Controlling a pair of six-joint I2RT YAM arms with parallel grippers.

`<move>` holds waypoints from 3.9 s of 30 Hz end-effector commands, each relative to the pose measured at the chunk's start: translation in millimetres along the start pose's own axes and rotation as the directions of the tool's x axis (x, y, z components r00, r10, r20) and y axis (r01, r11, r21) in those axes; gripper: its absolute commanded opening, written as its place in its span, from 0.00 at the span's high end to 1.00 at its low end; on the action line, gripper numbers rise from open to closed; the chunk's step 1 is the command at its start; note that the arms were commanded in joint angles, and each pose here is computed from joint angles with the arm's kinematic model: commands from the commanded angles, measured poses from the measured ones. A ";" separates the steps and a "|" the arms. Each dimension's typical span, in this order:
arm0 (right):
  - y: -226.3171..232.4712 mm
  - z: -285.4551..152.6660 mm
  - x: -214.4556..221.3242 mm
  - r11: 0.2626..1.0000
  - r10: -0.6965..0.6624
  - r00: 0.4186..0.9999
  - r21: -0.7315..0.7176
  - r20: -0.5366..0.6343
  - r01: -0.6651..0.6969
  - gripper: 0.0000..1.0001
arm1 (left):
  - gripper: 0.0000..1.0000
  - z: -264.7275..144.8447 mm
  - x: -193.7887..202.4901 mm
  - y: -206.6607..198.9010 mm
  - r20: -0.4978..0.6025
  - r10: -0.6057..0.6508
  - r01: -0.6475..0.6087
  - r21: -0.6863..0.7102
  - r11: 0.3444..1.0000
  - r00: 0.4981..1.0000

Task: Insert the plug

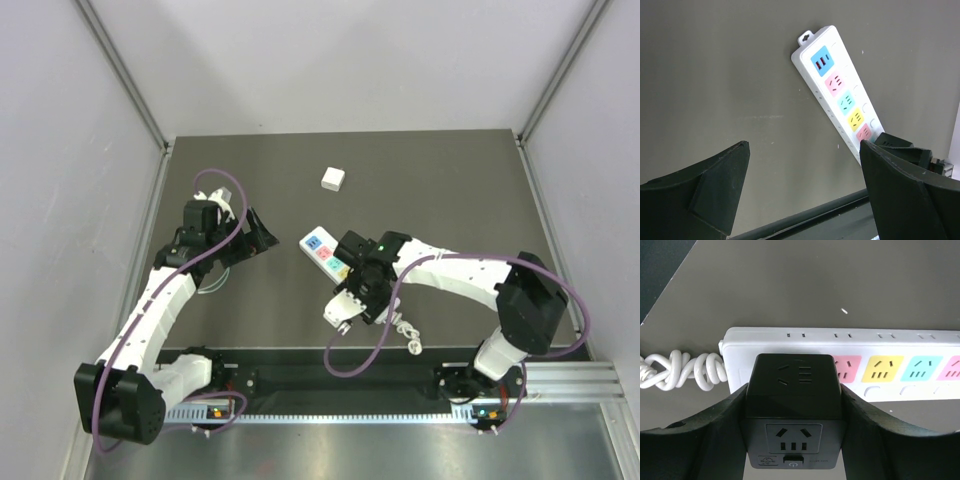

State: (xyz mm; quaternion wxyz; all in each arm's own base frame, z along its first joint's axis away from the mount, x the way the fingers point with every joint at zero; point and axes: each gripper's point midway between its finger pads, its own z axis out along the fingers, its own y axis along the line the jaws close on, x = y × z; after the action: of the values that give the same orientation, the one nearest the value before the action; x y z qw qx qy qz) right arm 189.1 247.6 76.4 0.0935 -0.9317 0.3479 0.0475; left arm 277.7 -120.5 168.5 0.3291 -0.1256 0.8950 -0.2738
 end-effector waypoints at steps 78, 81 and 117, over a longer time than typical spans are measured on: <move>-62.5 -202.2 -22.5 -0.071 0.381 -0.033 -0.006 0.924 -0.997 0.00 | 0.26 -17.0 -3.5 -63.7 0.027 0.199 -0.199 0.267 0.943 0.980; -47.1 -208.9 8.5 -0.312 0.311 -0.176 -0.075 0.934 -0.947 0.00 | 0.23 -12.7 4.2 -80.9 0.029 0.336 -0.335 0.210 0.919 0.941; 77.9 -245.0 180.6 -0.782 0.071 -0.443 -0.226 0.894 -0.581 0.00 | 0.26 110.0 170.8 -173.4 -0.232 0.894 -0.898 0.137 0.419 0.382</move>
State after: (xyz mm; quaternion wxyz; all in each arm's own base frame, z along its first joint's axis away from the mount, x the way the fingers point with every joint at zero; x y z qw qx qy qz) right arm 275.1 22.2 254.5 0.4904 0.1694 0.8418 0.1489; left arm 224.2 -378.9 107.7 0.2977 0.4016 0.8619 -0.0847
